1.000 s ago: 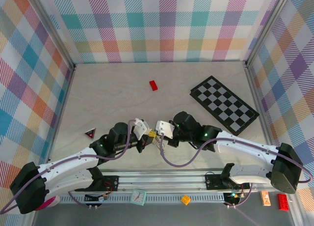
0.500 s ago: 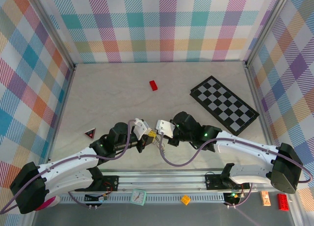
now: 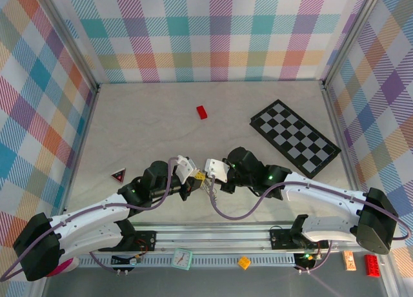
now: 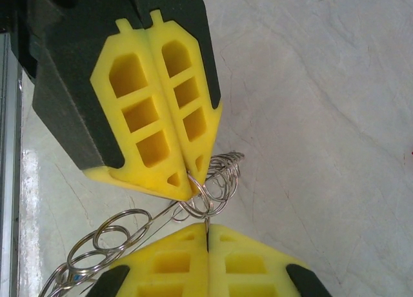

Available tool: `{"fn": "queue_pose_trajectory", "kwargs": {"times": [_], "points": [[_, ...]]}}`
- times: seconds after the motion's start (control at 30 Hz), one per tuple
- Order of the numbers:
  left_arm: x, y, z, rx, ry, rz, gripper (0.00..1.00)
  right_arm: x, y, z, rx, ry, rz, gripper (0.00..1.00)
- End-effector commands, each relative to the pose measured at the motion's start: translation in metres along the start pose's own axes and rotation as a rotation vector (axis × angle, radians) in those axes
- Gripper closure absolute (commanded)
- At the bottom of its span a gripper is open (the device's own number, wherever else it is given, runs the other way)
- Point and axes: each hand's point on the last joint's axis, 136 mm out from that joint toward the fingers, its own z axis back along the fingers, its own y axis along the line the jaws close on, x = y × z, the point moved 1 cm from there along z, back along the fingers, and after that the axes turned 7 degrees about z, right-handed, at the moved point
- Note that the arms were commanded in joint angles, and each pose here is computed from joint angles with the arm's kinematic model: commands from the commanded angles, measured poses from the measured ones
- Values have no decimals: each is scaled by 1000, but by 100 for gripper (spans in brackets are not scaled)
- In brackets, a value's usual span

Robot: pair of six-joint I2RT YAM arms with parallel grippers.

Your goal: Put the keys on the keyring

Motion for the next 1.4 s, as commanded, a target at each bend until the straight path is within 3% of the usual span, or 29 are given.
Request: {"fn": "queue_pose_trajectory", "kwargs": {"times": [0.0, 0.17, 1.37], "points": [[30, -8, 2, -23, -82, -13, 100, 13, -1, 0, 2, -46, -3, 100], [31, -8, 3, -24, -87, -15, 100, 13, -9, 0, -47, -39, -5, 100], [32, -6, 3, -7, -91, -11, 100, 13, 8, 3, 50, -54, 2, 100]]}}
